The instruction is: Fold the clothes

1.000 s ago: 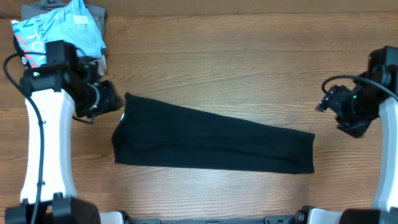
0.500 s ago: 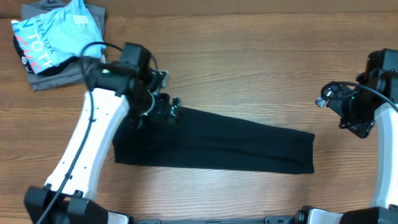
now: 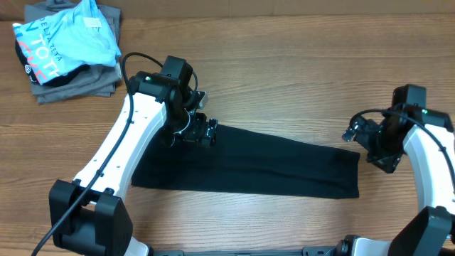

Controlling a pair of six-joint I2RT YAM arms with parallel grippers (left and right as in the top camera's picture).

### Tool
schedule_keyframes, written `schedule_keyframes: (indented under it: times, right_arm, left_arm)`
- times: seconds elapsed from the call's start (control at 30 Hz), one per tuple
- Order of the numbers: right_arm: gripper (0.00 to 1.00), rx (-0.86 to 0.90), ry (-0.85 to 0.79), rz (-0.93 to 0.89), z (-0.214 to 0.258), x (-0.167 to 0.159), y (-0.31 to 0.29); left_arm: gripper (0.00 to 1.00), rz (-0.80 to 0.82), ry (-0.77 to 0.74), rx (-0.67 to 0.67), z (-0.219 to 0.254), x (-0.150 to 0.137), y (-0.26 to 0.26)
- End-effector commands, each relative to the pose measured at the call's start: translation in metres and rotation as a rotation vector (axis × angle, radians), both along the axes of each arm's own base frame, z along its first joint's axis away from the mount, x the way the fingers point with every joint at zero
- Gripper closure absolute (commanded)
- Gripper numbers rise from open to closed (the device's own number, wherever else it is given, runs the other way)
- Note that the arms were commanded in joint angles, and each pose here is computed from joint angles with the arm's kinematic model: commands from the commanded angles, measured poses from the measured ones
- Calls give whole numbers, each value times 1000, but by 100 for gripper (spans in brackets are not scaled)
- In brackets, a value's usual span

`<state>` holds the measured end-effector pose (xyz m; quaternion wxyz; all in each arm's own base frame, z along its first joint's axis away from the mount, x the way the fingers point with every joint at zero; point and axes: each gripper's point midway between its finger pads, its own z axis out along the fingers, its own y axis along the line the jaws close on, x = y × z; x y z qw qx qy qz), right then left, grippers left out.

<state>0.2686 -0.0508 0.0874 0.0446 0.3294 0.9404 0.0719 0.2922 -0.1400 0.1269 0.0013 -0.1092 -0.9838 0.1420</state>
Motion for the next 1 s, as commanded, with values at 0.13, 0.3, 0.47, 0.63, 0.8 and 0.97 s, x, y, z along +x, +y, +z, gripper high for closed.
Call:
schedule_keyframes:
  times: [0.13, 0.3, 0.47, 0.63, 0.8, 0.97]
  right_arm:
    - [0, 16, 6, 10, -40, -11, 7]
    - [1, -34, -2, 31, -58, -16, 0]
    - [0, -29, 10, 47, -65, -23, 2]
    - [0, 43, 2, 92, -64, -24, 16]
    - [4, 93, 12, 114, -63, -29, 25]
    - [17, 105, 46, 105, -63, -37, 28]
  left_arm:
    - [0, -17, 12, 10, -6, -1, 1]
    - [0, -17, 11, 11, -6, -1, 1]
    - [0, -17, 9, 10, -6, 0, 1]
    - [0, -17, 2, 8, -6, 1, 0]
    - [0, -17, 1, 7, -6, 2, 0]
    - [0, -17, 1, 7, -6, 2, 0]
